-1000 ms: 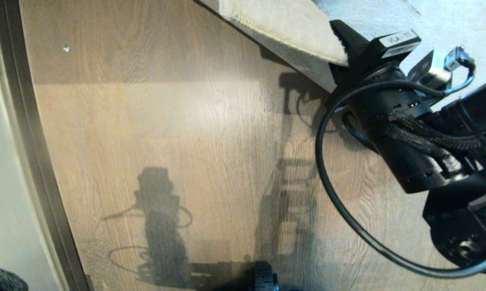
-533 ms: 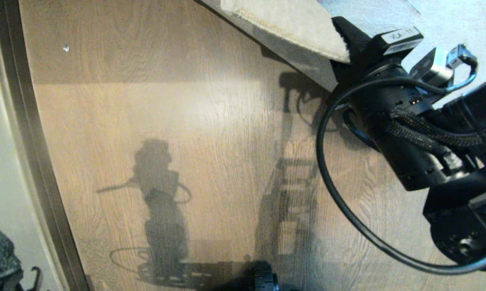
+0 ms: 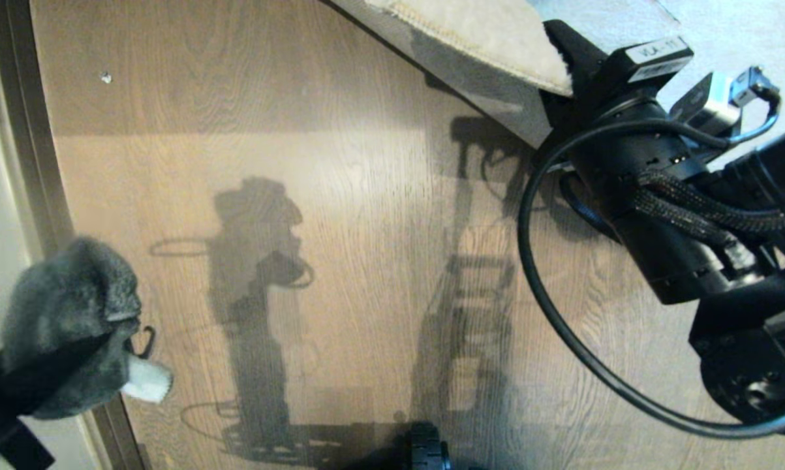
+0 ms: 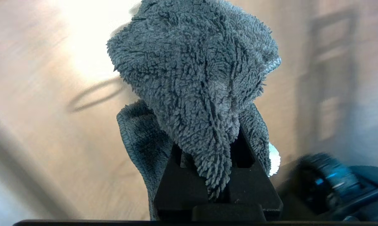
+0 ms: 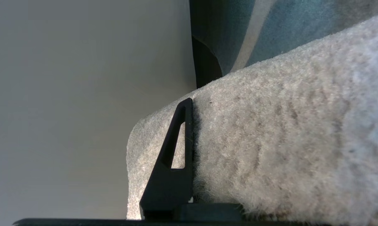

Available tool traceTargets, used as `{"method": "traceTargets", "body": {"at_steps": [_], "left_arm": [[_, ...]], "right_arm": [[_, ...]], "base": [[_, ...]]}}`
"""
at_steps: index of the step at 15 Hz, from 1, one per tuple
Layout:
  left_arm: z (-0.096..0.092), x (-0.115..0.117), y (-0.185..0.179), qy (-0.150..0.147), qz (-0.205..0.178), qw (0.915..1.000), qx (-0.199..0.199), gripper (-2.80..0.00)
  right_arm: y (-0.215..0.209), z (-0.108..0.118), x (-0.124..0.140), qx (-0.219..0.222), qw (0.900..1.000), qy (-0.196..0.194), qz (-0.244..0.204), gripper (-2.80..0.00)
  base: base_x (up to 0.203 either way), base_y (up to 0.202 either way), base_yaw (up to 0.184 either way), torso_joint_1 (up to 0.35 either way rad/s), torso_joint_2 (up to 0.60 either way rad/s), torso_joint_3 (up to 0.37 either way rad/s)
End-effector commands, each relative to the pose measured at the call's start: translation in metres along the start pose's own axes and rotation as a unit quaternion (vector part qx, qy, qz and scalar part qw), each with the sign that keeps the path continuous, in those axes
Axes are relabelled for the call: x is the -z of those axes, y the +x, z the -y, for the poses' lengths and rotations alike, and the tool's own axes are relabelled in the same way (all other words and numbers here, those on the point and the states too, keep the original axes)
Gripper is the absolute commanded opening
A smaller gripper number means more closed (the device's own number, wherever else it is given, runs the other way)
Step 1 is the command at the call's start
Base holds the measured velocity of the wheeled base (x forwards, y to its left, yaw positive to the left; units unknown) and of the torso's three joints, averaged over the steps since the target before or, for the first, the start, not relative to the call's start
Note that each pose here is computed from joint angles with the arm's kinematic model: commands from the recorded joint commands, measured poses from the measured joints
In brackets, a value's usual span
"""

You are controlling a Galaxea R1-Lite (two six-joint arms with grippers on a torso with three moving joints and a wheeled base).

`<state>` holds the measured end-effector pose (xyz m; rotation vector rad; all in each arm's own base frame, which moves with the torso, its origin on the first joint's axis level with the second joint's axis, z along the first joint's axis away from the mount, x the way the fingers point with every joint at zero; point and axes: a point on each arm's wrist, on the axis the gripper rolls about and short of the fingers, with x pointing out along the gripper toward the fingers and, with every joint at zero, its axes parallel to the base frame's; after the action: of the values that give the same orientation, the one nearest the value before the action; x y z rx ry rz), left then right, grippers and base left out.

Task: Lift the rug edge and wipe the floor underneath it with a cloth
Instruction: Wipe the floor under the carpet with a rag

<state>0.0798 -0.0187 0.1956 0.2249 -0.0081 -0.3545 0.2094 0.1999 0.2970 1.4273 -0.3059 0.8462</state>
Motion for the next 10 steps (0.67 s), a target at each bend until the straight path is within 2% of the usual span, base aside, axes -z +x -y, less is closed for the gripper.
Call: {"method": "traceTargets", "body": {"at_steps": [1, 4, 8, 10], "left_arm": [[0.007, 0.002, 0.034, -0.004, -0.030, 0.9982, 0.051, -2.80], [0.030, -0.007, 0.068, -0.011, -0.031, 0.9946, 0.098, -2.80], [0.088, -0.024, 0.116, -0.048, -0.003, 0.9933, 0.105, -2.80], [0.114, -0.022, 0.133, -0.059, -0.001, 0.9931, 0.101, -2.80]], "right_arm": [[0.000, -0.006, -0.003, -0.022, 1.000, 0.009, 0.011, -2.80], [0.000, -0.005, -0.002, -0.020, 1.000, 0.009, 0.010, -2.80], [0.002, -0.005, -0.003, -0.024, 1.000, 0.009, 0.013, -2.80], [0.003, -0.003, -0.003, -0.021, 1.000, 0.008, 0.013, -2.80]], "base": [[0.000, 0.000, 0.000, 0.000, 0.00, 0.000], [0.000, 0.000, 0.000, 0.000, 0.00, 0.000], [0.000, 0.000, 0.000, 0.000, 0.00, 0.000], [0.000, 0.000, 0.000, 0.000, 0.00, 0.000]]}}
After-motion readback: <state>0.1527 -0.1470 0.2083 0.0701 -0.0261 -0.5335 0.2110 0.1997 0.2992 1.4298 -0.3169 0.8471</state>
